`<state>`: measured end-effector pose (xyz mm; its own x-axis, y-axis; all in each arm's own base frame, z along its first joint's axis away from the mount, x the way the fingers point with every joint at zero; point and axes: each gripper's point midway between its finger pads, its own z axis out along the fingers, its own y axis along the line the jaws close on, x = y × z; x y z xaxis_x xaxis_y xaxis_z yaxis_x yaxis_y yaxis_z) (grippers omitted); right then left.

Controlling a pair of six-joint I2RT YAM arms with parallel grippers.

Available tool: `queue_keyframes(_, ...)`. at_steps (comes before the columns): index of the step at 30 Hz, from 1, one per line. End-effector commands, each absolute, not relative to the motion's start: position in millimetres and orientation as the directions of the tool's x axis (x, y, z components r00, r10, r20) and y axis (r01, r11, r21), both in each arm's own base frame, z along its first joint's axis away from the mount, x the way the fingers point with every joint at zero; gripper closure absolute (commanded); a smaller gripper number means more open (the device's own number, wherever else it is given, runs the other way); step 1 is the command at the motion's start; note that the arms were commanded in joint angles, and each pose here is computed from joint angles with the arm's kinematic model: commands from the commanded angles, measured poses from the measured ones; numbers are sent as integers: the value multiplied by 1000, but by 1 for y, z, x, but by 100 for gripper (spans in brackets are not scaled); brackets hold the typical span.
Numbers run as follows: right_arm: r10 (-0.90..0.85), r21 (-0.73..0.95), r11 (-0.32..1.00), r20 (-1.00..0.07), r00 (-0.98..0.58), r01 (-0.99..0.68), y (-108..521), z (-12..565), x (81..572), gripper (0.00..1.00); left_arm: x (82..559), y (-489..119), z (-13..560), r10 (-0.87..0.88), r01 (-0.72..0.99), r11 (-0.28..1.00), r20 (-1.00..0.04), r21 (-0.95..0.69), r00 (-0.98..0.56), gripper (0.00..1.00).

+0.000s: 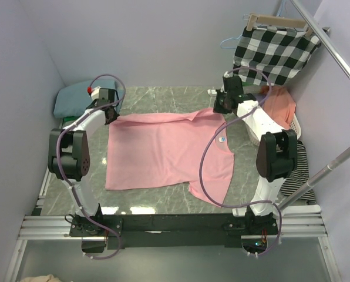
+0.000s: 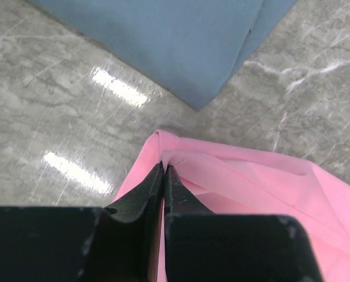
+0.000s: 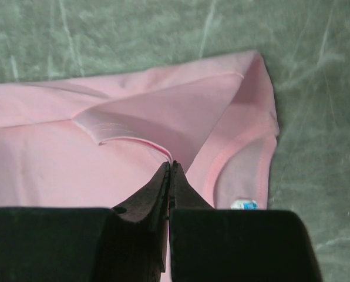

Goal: Fold and stack the t-shirts
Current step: Fold the flattened tshirt in 1/3 of the way

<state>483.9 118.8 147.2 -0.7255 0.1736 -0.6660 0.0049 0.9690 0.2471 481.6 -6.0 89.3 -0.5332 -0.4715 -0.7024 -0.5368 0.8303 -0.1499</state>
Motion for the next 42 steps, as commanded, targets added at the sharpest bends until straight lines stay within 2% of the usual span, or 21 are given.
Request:
queue_keyframes(1, 216, 245, 968, -710, -670, 52, 107, 164, 473, 100, 468, -9, 104, -483, -530, 828, -711, -181, -512, 90)
queue_keyframes(5, 232, 232, 968, -713, -662, 90, 99, 163, 467, 100, 457, -7, 102, -478, -534, 828, -710, -169, -517, 87)
queue_keyframes(9, 248, 212, 968, -706, -663, 137, 87, 153, 467, 100, 453, 2, 108, -455, -544, 828, -732, -139, -506, 80)
queue_keyframes(23, 278, 222, 960, -709, -648, 170, 61, 160, 488, 100, 474, 24, 123, -448, -548, 826, -748, -136, -490, 83)
queue_keyframes(29, 252, 252, 961, -643, -723, 111, 83, 144, 466, 100, 469, 15, 118, -458, -518, 840, -724, -162, -515, 82)
queue_keyframes(33, 211, 249, 966, -600, -772, 70, 102, 132, 444, 100, 463, -6, 107, -469, -471, 858, -689, -207, -552, 75)
queue_keyframes(36, 179, 222, 973, -579, -796, 57, 113, 121, 422, 100, 462, -15, 100, -460, -459, 866, -678, -198, -574, 74)
queue_keyframes(42, 182, 134, 983, -548, -817, 130, 100, 94, 386, 100, 459, -23, 94, -455, -453, 871, -661, -191, -596, 73)
